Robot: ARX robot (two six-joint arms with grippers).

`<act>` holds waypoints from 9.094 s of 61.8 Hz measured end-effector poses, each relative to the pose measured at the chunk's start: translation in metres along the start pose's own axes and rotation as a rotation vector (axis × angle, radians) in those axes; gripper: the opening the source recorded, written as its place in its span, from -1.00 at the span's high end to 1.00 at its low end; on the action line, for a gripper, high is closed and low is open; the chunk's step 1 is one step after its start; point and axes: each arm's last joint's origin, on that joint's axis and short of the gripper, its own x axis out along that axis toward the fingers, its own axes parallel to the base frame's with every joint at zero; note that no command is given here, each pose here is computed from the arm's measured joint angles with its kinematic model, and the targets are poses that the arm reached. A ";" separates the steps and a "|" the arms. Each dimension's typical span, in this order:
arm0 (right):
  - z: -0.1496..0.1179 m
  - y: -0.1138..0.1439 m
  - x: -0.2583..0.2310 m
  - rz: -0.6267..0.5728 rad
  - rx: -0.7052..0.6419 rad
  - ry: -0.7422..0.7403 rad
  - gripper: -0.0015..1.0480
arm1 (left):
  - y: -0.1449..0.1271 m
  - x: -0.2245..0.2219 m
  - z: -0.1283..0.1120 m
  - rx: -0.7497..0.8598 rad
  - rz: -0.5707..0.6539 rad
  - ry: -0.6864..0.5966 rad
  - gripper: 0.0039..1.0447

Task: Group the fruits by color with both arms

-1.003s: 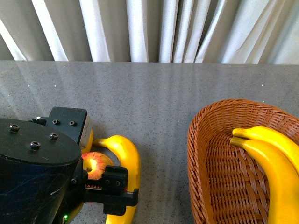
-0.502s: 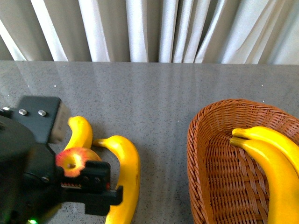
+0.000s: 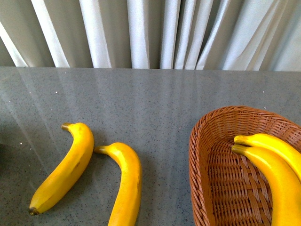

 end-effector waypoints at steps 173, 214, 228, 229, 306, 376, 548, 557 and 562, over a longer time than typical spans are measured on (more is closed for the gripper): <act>0.000 0.000 0.000 -0.001 0.000 0.000 -0.82 | 0.006 -0.096 -0.002 0.218 -0.358 -0.451 -0.61; 0.038 0.052 0.181 0.731 0.110 0.552 -0.82 | 0.006 -0.096 -0.002 0.220 -0.358 -0.451 -0.83; 0.030 0.153 0.241 0.733 0.118 0.684 -0.82 | 0.006 -0.096 -0.002 0.220 -0.358 -0.451 -0.83; 0.029 0.157 0.243 0.729 0.114 0.691 -0.82 | 0.006 -0.096 -0.002 0.220 -0.358 -0.451 -0.83; -0.036 0.352 0.304 0.542 0.134 1.099 -0.82 | 0.006 -0.096 -0.002 0.220 -0.358 -0.451 -0.83; -0.074 0.346 0.292 0.532 0.055 1.190 -0.82 | 0.006 -0.096 -0.002 0.220 -0.358 -0.451 -0.83; -0.007 0.037 0.218 0.481 0.059 0.956 -0.83 | 0.006 -0.096 -0.002 0.220 -0.358 -0.451 -0.83; 0.011 0.059 0.225 0.552 0.039 0.928 -0.82 | 0.006 -0.096 -0.002 0.221 -0.358 -0.451 -0.83; 0.023 0.084 0.232 0.607 0.017 0.901 -0.82 | 0.006 -0.096 -0.002 0.220 -0.358 -0.451 -0.83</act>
